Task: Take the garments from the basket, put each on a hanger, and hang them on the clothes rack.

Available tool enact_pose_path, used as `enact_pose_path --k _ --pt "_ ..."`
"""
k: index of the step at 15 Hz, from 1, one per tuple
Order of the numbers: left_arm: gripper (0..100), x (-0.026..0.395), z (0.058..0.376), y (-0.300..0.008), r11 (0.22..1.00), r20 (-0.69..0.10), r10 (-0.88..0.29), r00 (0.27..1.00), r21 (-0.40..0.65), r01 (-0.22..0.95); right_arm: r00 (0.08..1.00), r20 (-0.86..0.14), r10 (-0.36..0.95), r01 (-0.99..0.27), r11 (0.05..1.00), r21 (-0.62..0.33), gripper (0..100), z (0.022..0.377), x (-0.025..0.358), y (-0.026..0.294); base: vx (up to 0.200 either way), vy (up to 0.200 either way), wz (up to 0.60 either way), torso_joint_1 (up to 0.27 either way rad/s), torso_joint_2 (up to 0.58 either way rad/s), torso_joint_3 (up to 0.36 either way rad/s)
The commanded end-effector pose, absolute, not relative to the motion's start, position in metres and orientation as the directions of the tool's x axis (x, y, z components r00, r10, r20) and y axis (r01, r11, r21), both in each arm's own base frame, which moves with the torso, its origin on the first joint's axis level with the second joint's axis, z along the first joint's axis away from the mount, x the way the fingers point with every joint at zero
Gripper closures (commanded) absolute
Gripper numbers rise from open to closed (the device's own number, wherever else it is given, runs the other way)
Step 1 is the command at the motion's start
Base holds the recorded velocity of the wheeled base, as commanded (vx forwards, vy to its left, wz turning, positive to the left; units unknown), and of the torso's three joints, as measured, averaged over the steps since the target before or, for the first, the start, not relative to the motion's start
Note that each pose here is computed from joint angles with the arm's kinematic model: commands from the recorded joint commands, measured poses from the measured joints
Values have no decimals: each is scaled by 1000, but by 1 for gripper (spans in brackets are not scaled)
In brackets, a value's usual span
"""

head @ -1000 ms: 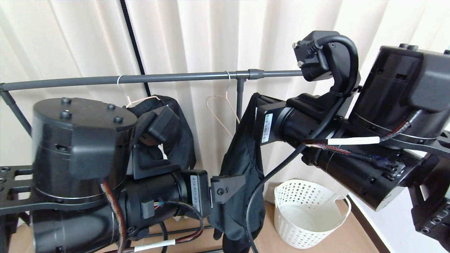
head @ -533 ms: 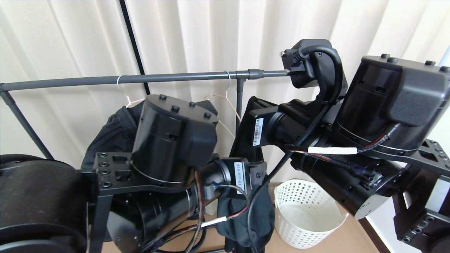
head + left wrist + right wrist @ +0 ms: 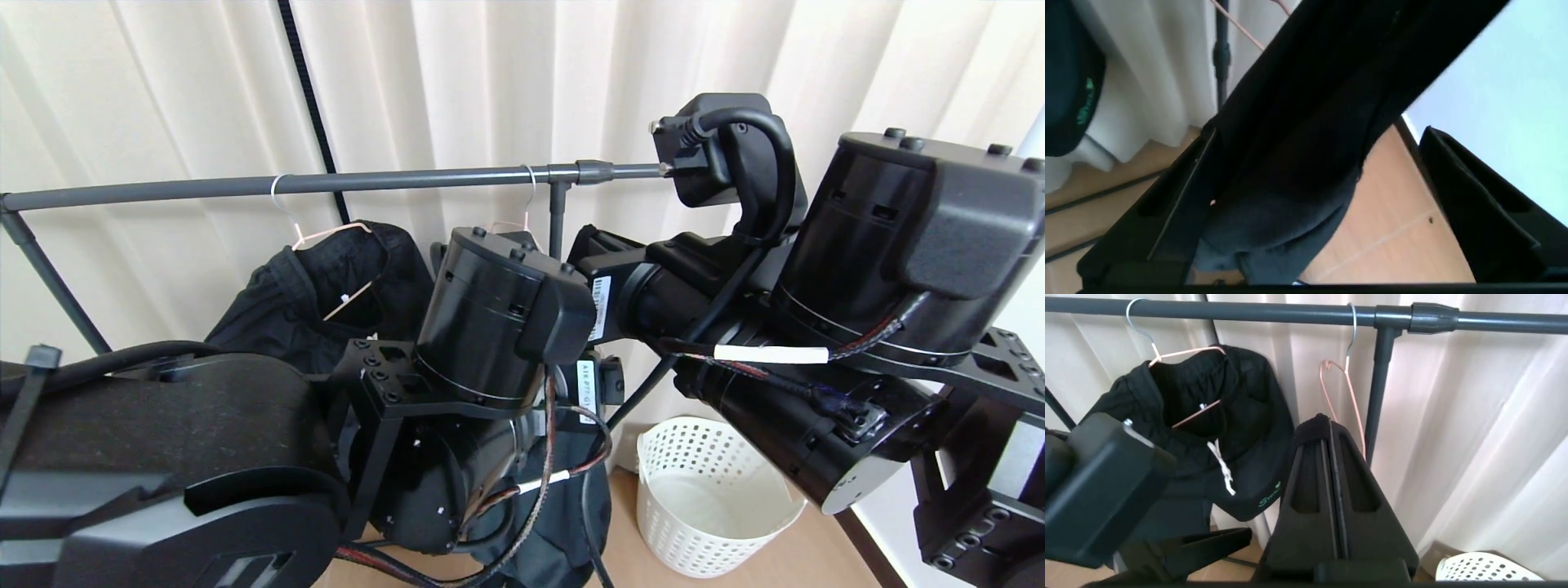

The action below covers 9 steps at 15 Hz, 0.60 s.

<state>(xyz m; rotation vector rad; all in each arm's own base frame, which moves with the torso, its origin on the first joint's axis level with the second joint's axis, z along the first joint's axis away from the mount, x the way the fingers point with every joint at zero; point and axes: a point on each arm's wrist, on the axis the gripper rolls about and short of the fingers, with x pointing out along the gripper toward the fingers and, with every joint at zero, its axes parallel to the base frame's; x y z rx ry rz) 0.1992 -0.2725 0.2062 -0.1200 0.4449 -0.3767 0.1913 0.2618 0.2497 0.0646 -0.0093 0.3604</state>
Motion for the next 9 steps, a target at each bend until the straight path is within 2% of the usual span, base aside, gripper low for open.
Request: enact_pose_path --k 1,9 --pt "0 202 202 -272 930 -406 -367 837 -184 318 936 24 352 -353 933 63 100 251 191 261 0 0 0 0 0 0" --pt "0 212 192 -262 949 -431 -316 845 -143 282 935 27 352 -353 933 66 100 252 190 260 0 0 0 0 0 0"
